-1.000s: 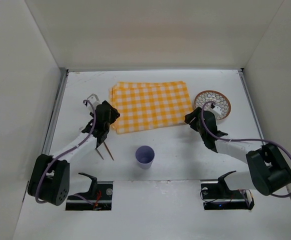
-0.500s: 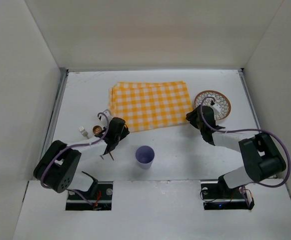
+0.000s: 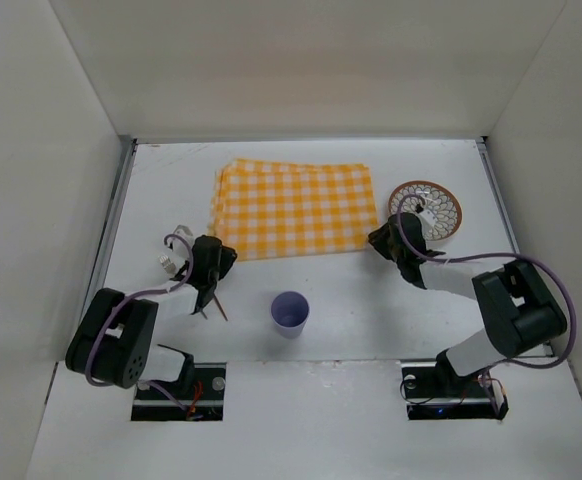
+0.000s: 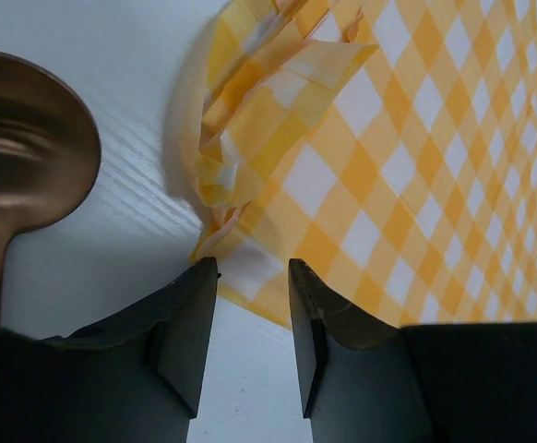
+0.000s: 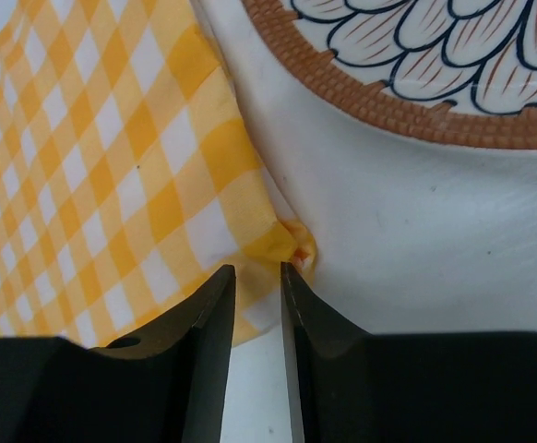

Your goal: Set the dinner table for one person

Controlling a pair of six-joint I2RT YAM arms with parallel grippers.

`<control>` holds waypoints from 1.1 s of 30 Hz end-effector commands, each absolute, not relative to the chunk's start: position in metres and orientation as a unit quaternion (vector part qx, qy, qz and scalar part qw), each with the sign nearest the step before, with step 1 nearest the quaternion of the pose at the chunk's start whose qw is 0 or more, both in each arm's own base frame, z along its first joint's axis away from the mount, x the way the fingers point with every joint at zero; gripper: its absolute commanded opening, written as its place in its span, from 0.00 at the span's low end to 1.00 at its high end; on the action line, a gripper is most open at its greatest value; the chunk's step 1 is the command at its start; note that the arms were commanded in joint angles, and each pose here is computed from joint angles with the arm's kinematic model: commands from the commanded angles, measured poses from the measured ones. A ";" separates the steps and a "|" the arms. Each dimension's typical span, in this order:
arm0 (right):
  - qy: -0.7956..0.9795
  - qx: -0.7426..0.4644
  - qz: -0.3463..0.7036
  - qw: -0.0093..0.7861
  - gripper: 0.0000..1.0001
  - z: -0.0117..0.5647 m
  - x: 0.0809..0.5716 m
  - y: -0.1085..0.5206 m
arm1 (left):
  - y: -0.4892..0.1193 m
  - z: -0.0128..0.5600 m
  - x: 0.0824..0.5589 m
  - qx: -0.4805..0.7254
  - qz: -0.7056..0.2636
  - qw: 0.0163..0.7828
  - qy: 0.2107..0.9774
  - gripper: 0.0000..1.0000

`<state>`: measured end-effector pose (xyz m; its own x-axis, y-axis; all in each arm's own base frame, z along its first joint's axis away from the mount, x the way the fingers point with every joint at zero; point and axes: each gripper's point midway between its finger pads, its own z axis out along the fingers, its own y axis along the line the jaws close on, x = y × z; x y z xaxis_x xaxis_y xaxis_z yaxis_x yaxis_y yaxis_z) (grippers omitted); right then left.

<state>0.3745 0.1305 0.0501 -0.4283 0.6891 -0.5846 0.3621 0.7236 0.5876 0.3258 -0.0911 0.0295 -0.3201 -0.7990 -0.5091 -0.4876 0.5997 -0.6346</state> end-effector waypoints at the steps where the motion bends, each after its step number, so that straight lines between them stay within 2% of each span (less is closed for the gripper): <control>1: 0.799 0.316 0.206 0.469 0.37 0.090 0.375 0.134 | -0.085 0.027 0.310 -0.402 -0.174 0.414 0.798 0.35; 3: 0.791 0.305 0.201 0.491 0.48 0.111 0.372 0.132 | -0.091 0.040 0.310 -0.388 -0.189 0.427 0.795 0.35; 5: 0.788 0.285 0.206 0.505 0.53 0.129 0.373 0.137 | -0.097 0.056 0.309 -0.373 -0.207 0.443 0.789 0.36; 8: 0.793 0.264 0.209 0.508 0.41 0.134 0.386 0.148 | -0.108 0.073 0.310 -0.360 -0.233 0.453 0.781 0.37; 10: 0.797 0.260 0.216 0.500 0.30 0.125 0.398 0.156 | -0.115 0.084 0.313 -0.351 -0.251 0.458 0.777 0.38; 12: 0.798 0.269 0.227 0.489 0.23 0.114 0.410 0.157 | -0.120 0.091 0.315 -0.342 -0.261 0.462 0.775 0.39; 20: 0.807 0.356 0.197 0.429 0.22 0.059 0.402 0.142 | -0.115 0.095 0.319 -0.328 -0.265 0.485 0.766 0.43; 24: 0.813 0.374 0.175 0.410 0.27 0.042 0.398 0.136 | -0.111 0.095 0.319 -0.319 -0.261 0.495 0.765 0.44; 26: 0.810 0.375 0.177 0.414 0.33 0.047 0.397 0.135 | -0.107 0.097 0.317 -0.309 -0.253 0.505 0.765 0.45; 33: 0.782 0.352 0.187 0.479 0.49 0.114 0.382 0.121 | -0.100 0.105 0.313 -0.297 -0.240 0.531 0.757 0.46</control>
<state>0.3827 0.1276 0.0724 -0.3653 0.7386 -0.5666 0.4290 0.6737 0.6017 0.3080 -0.1030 0.0901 -0.3096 -0.7200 -0.6211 -0.2393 0.6911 -0.6820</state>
